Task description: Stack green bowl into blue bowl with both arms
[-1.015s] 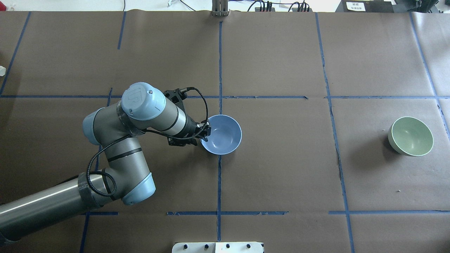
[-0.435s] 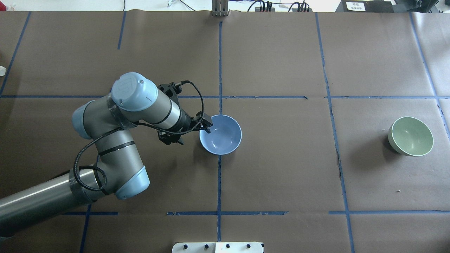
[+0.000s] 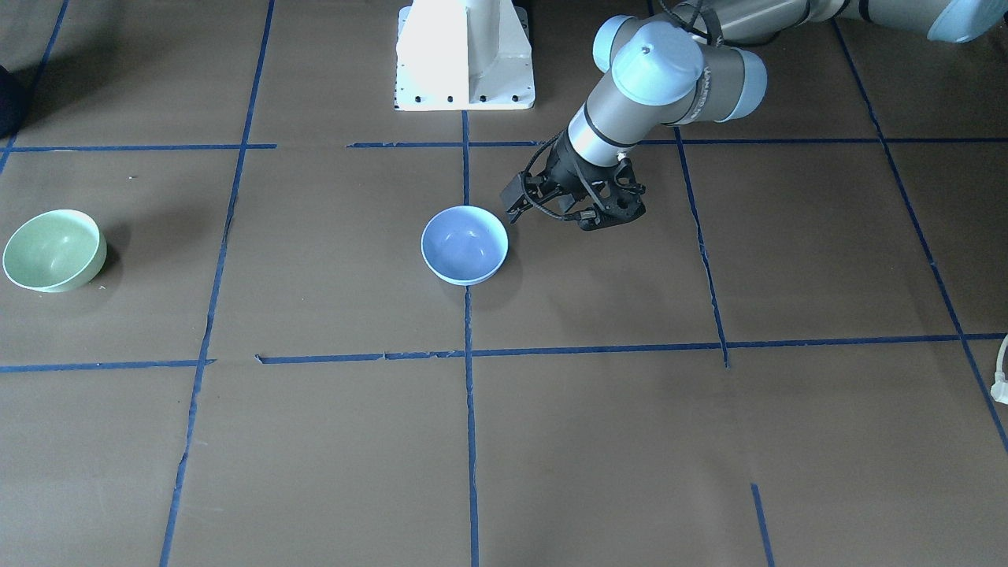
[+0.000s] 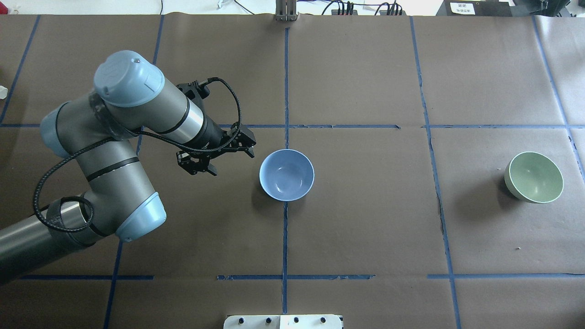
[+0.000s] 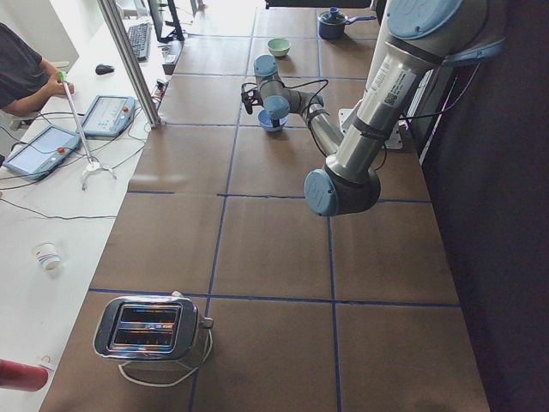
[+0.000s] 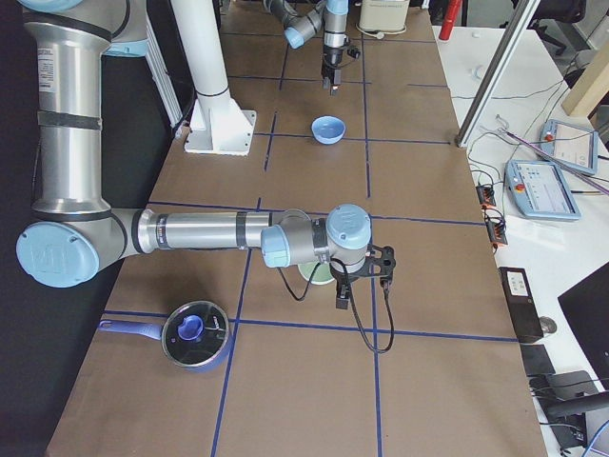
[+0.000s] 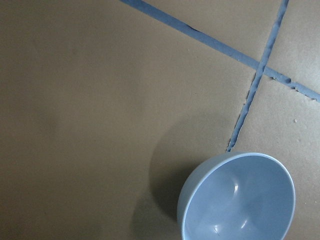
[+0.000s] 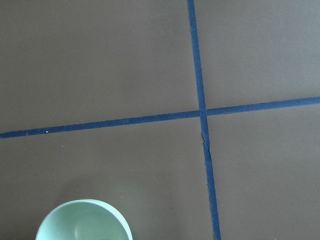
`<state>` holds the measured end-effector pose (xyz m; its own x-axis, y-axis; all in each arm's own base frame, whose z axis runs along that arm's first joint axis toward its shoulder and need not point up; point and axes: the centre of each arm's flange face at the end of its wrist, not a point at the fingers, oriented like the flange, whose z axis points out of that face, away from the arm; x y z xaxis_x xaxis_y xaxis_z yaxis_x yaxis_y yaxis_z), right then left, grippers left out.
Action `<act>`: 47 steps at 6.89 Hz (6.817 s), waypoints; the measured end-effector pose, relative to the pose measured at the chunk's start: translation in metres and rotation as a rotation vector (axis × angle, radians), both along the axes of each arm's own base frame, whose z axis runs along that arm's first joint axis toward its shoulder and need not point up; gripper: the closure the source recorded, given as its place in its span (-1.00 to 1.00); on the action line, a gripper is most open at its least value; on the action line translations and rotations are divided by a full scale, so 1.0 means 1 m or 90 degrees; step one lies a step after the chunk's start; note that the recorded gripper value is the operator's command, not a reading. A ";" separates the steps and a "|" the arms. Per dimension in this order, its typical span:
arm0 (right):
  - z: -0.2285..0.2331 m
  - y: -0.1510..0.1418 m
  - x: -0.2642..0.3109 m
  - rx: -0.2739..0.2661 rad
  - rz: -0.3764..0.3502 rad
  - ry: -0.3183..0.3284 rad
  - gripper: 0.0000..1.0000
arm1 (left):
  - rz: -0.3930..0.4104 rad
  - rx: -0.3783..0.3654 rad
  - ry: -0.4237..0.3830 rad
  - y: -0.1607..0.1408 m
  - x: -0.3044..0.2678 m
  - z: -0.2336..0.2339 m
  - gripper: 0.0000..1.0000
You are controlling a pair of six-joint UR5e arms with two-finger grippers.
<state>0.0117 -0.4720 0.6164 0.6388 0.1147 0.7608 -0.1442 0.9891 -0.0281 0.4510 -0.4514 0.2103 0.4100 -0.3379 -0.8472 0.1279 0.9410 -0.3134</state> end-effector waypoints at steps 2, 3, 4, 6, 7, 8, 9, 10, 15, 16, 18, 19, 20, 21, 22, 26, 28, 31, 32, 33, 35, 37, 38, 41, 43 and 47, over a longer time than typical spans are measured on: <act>0.019 0.023 -0.061 0.014 0.028 -0.004 -1.00 | 0.016 0.019 -0.038 0.004 -0.026 -0.004 -1.00; 0.034 0.032 -0.088 0.020 0.028 -0.015 -0.99 | 0.028 0.037 -0.064 0.009 -0.045 -0.005 -1.00; 0.053 0.041 -0.106 0.027 0.018 -0.019 -0.98 | 0.038 0.055 -0.082 0.013 -0.063 -0.003 -1.00; 0.076 0.051 -0.122 0.028 0.002 -0.019 -0.44 | 0.043 0.074 -0.096 0.015 -0.083 0.004 -1.00; 0.080 0.053 -0.127 0.023 -0.002 -0.019 0.16 | 0.042 0.077 -0.097 0.015 -0.086 0.005 -1.00; 0.080 0.054 -0.129 0.016 -0.002 -0.022 0.64 | 0.041 0.077 -0.098 0.013 -0.088 0.006 -1.00; 0.079 0.054 -0.130 0.012 -0.001 -0.026 0.97 | 0.038 0.077 -0.098 0.012 -0.091 0.006 -1.00; 0.077 0.054 -0.131 0.013 -0.001 -0.029 1.00 | 0.036 0.077 -0.099 0.011 -0.092 0.006 -1.00; 0.024 0.053 -0.138 0.027 -0.028 -0.107 1.00 | 0.028 0.064 -0.113 0.010 -0.103 0.025 -1.00; -0.008 0.049 -0.140 0.028 -0.008 -0.130 1.00 | 0.026 0.069 -0.125 0.007 -0.114 0.039 -1.00; -0.071 0.038 -0.144 0.028 0.034 -0.171 1.00 | 0.068 0.136 -0.170 -0.002 -0.145 0.091 -1.00; -0.100 0.026 -0.151 0.039 0.049 -0.188 1.00 | 0.096 0.169 -0.196 -0.005 -0.169 0.125 -1.00; -0.128 0.012 -0.166 0.063 0.057 -0.198 1.00 | 0.102 0.176 -0.218 -0.007 -0.198 0.156 -1.00; -0.156 0.001 -0.189 0.085 0.063 -0.205 1.00 | 0.089 0.168 -0.233 -0.011 -0.229 0.178 -1.00; -0.183 -0.008 -0.219 0.096 0.070 -0.211 1.00 | 0.089 0.174 -0.246 -0.012 -0.259 0.198 -1.00; -0.331 0.005 -0.376 0.105 0.085 -0.155 1.00 | 0.154 0.255 -0.267 -0.010 -0.311 0.237 -1.00; -0.392 0.052 -0.450 0.105 0.083 -0.151 1.00 | 0.179 0.268 -0.275 -0.005 -0.314 0.251 -1.00; -0.410 0.087 -0.496 0.069 0.095 -0.195 0.98 | 0.187 0.260 -0.280 -0.006 -0.314 0.262 -1.00; -0.405 0.091 -0.504 0.062 0.097 -0.196 0.97 | 0.188 0.259 -0.280 -0.006 -0.313 0.263 -1.00; -0.399 0.092 -0.511 0.061 0.111 -0.193 0.97 | 0.188 0.260 -0.280 -0.006 -0.313 0.262 -1.00; -0.389 0.089 -0.522 0.056 0.145 -0.205 0.95 | 0.187 0.261 -0.279 -0.007 -0.312 0.261 -1.00; -0.385 0.085 -0.522 0.052 0.157 -0.205 0.84 | 0.186 0.261 -0.280 -0.006 -0.313 0.261 -1.00; -0.382 0.084 -0.523 0.050 0.159 -0.200 0.45 | 0.186 0.261 -0.280 -0.006 -0.313 0.261 -1.00; -0.376 0.084 -0.532 0.002 0.186 -0.200 -1.00 | 0.187 0.259 -0.280 -0.006 -0.313 0.262 -1.00; -0.377 0.081 -0.532 -0.019 0.210 -0.207 -1.00 | 0.185 0.259 -0.279 -0.007 -0.312 0.260 -1.00; -0.385 0.036 -0.462 -0.015 0.189 -0.153 -1.00 | 0.187 0.257 -0.280 -0.006 -0.313 0.263 -1.00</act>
<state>-0.4504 -0.4361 0.2310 0.3783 0.2873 0.8800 -0.4112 0.9038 -0.1182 0.1383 -0.4577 0.4733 0.7734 0.1500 -0.6159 -0.1165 0.9887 0.0945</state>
